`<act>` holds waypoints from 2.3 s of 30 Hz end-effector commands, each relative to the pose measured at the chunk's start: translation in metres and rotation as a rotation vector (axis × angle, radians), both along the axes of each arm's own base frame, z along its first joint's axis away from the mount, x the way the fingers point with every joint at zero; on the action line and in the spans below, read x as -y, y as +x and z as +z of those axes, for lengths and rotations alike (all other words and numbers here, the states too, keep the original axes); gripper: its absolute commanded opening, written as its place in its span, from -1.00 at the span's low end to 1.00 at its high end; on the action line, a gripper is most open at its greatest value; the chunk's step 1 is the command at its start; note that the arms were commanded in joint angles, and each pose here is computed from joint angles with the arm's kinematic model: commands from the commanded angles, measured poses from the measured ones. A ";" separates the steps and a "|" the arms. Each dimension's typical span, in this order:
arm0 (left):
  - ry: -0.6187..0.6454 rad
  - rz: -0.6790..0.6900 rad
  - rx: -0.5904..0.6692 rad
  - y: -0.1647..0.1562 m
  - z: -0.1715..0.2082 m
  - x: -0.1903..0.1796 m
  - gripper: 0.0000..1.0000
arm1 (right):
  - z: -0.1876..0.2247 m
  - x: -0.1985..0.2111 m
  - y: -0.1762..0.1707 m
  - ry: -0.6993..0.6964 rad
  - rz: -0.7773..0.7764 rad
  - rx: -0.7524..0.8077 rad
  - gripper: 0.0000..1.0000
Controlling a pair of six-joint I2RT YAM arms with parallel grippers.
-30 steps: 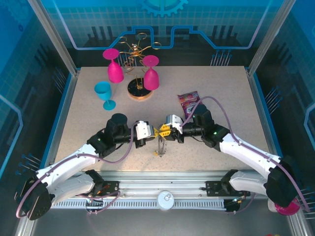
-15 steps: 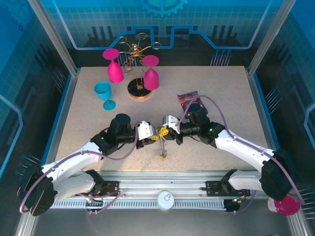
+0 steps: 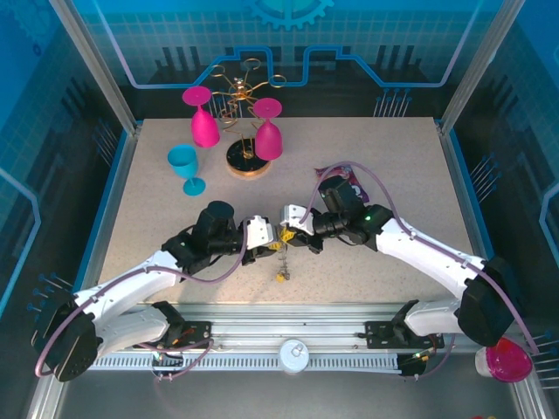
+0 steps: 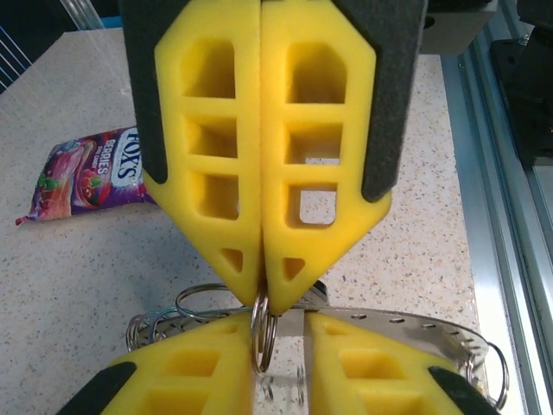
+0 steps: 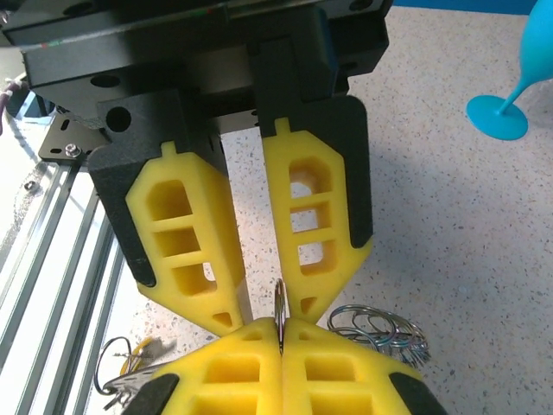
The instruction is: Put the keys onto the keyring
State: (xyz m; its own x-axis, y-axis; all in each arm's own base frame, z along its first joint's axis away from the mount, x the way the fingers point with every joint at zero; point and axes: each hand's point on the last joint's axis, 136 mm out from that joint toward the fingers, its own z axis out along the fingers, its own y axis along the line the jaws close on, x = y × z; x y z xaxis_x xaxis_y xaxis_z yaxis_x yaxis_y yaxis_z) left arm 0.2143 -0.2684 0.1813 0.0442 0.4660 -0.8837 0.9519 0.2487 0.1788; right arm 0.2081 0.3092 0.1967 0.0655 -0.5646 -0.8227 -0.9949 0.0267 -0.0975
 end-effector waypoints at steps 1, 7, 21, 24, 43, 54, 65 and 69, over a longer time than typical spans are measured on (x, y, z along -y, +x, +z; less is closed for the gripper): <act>-0.014 -0.045 0.022 -0.003 0.014 0.006 -0.54 | 0.008 -0.004 -0.004 -0.023 0.043 0.033 -1.00; -0.029 -0.064 0.032 -0.005 0.019 0.009 -1.00 | 0.006 -0.008 -0.008 -0.028 0.067 0.022 -1.00; -0.121 -0.097 0.070 -0.011 0.031 0.014 -1.00 | 0.014 0.005 0.001 0.222 -0.036 -0.051 -0.57; -0.131 -0.102 0.066 -0.012 0.033 0.015 -1.00 | 0.016 0.005 -0.001 0.234 -0.026 -0.051 -0.65; -0.035 -0.033 0.002 -0.002 0.021 0.008 -0.59 | 0.011 0.008 -0.009 0.034 0.018 -0.013 -1.00; -0.040 -0.066 -0.008 -0.004 0.024 0.013 -0.81 | 0.003 -0.001 -0.012 -0.078 0.068 0.007 -1.00; -0.082 -0.051 0.022 -0.006 0.029 0.010 -1.00 | 0.007 0.021 -0.002 0.035 -0.121 -0.031 -0.11; -0.110 -0.038 0.024 -0.004 0.032 0.011 -1.00 | -0.005 0.022 -0.005 0.040 -0.146 -0.073 -0.10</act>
State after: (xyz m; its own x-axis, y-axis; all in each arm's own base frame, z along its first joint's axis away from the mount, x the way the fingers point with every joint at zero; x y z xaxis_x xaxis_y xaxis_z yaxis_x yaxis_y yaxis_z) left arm 0.2117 -0.2745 0.1928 0.0361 0.4363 -0.8991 0.9606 0.2330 0.1515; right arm 0.1997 0.2861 0.1921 -0.0289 -0.5613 -0.8271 -0.9898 0.1314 -0.0546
